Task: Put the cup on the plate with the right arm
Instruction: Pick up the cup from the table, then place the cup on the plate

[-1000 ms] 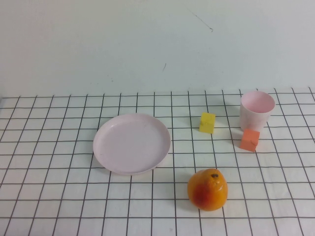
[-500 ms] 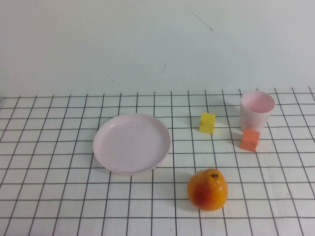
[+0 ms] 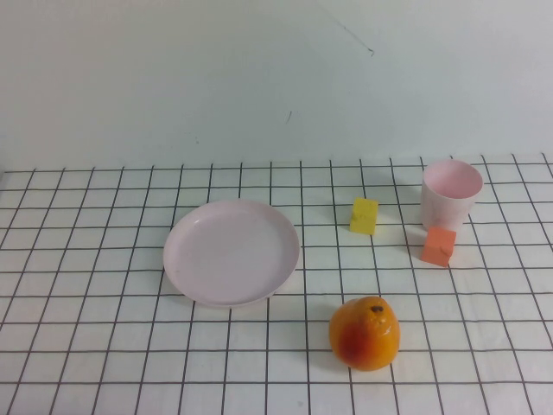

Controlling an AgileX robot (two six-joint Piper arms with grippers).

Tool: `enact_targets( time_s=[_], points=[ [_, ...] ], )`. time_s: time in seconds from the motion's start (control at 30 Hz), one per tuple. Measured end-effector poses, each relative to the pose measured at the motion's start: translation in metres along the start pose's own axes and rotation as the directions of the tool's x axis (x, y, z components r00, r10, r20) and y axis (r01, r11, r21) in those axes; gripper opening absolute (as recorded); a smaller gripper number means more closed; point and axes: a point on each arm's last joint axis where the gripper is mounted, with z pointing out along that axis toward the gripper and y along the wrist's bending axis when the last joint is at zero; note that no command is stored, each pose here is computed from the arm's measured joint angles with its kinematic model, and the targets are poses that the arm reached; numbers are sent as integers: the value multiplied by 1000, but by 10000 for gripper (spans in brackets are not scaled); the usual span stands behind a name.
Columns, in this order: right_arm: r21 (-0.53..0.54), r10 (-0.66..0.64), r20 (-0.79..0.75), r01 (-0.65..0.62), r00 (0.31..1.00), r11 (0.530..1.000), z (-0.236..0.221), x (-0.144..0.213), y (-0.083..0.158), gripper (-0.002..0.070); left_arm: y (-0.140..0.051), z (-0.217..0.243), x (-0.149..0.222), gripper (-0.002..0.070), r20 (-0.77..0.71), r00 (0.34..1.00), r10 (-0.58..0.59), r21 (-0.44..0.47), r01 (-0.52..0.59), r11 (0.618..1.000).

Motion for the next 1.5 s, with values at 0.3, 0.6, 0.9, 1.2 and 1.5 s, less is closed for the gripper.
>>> enact_targets(
  time_s=[0.3, 0.6, 0.9, 1.2, 1.5],
  points=[
    [-168, -85, -158, 58, 984, 984, 97, -5, 14, 218, 0, 0, 0, -3, -2, 1000, 0, 0, 0, 1000],
    [-288, 36, -250, -110, 968, 951, 162, 12, 31, 507, 0, 0, 0, -3, -2, 1000, 0, 0, 0, 1000],
    [-372, 48, -306, -166, 951, 913, 219, 35, 46, 514, 0, 0, 0, -3, -2, 1000, 0, 0, 0, 1000],
    [-403, 50, -323, -185, 945, 896, 234, 33, 49, 80, 0, 0, 0, -2, -2, 1000, 0, 0, 0, 1000],
    [-550, -92, -198, -33, 976, 835, 203, -33, 98, 25, 0, 0, 0, -3, -2, 1000, 0, 0, 0, 1000]
  ],
)
